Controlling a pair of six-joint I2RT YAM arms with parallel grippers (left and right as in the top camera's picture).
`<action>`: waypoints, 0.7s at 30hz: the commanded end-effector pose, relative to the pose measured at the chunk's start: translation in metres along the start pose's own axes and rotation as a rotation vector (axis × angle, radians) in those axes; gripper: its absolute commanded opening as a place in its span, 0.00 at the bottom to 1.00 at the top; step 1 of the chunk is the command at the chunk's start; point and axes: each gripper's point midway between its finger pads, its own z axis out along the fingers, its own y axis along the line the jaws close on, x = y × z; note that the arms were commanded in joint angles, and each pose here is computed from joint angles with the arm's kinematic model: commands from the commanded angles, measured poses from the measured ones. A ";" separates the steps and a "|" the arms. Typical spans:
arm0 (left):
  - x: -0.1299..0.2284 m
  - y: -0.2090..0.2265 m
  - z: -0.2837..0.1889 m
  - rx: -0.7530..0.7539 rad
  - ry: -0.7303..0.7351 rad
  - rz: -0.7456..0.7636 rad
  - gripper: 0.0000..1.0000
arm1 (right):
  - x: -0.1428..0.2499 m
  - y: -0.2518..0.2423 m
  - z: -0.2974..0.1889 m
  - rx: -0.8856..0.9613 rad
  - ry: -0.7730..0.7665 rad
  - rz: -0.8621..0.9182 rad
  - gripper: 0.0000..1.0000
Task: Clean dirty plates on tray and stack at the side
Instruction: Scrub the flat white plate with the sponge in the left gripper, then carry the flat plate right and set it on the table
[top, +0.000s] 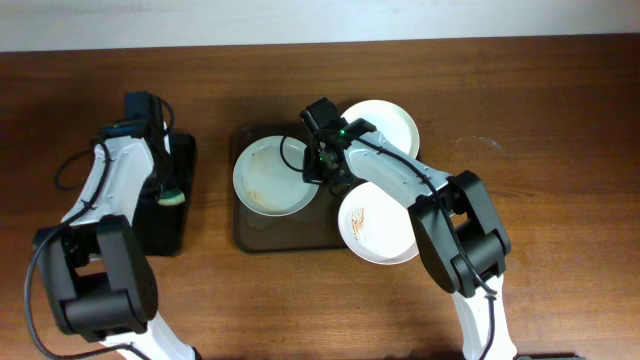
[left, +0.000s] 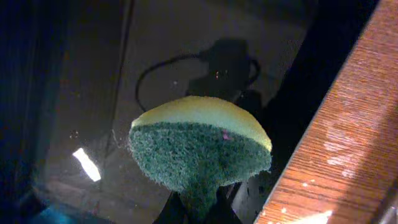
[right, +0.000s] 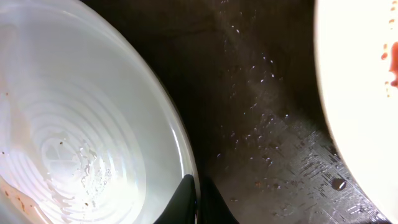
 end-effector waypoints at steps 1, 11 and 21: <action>0.002 0.003 0.007 -0.015 0.001 0.016 0.01 | -0.009 0.006 -0.012 0.008 -0.030 -0.110 0.04; -0.002 0.003 0.007 -0.013 -0.013 0.013 0.01 | -0.035 0.013 -0.239 0.949 -0.885 -0.389 0.04; -0.002 0.002 0.006 -0.010 -0.015 0.014 0.01 | -0.007 0.044 -0.281 0.994 -1.062 -0.414 0.04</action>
